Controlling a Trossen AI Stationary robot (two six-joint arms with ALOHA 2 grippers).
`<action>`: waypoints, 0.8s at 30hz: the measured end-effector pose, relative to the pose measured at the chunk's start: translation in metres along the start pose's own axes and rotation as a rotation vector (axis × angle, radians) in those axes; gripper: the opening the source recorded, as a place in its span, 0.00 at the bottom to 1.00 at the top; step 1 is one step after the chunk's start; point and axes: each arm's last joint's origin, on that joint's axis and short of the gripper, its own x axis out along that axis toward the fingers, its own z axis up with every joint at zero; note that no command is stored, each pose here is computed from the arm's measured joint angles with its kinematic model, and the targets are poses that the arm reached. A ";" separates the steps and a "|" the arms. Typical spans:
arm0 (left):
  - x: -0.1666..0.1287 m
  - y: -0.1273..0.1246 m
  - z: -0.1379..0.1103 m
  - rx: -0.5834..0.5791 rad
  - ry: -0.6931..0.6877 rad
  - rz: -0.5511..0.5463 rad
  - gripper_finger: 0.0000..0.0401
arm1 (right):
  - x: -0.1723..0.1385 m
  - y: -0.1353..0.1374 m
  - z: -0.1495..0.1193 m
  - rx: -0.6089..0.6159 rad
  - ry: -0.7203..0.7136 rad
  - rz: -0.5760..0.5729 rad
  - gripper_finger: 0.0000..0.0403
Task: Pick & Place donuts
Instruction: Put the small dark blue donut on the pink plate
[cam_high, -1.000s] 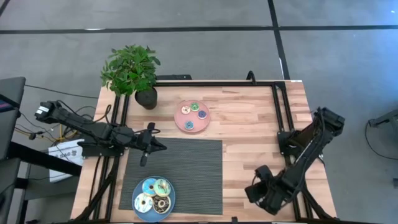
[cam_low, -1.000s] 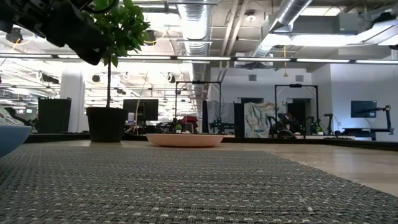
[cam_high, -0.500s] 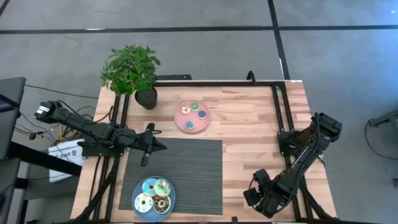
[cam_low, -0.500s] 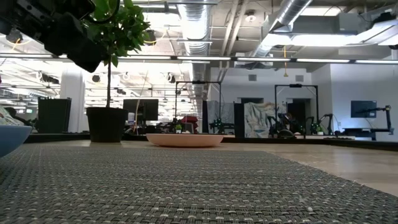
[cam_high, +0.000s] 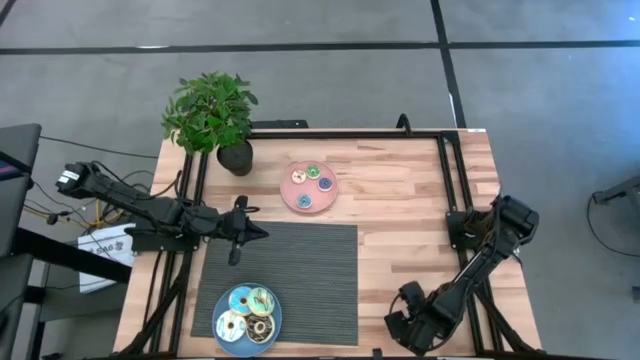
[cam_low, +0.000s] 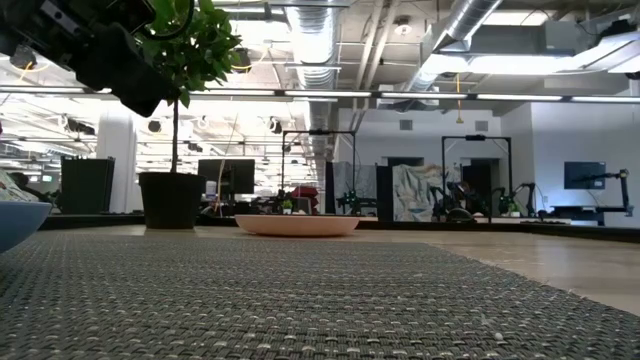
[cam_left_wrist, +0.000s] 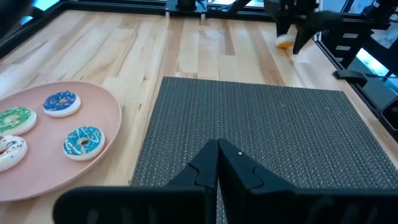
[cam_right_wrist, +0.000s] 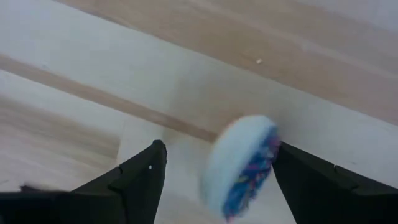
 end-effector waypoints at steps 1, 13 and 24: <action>0.000 0.000 0.000 -0.002 -0.001 0.000 0.00 | 0.003 0.000 0.000 0.003 0.001 -0.010 0.69; 0.000 0.000 0.000 -0.031 0.001 0.001 0.00 | 0.004 0.002 0.000 0.010 0.000 -0.014 0.68; 0.000 0.000 0.000 -0.013 0.001 0.004 0.00 | 0.004 0.004 0.002 0.017 -0.002 -0.012 0.51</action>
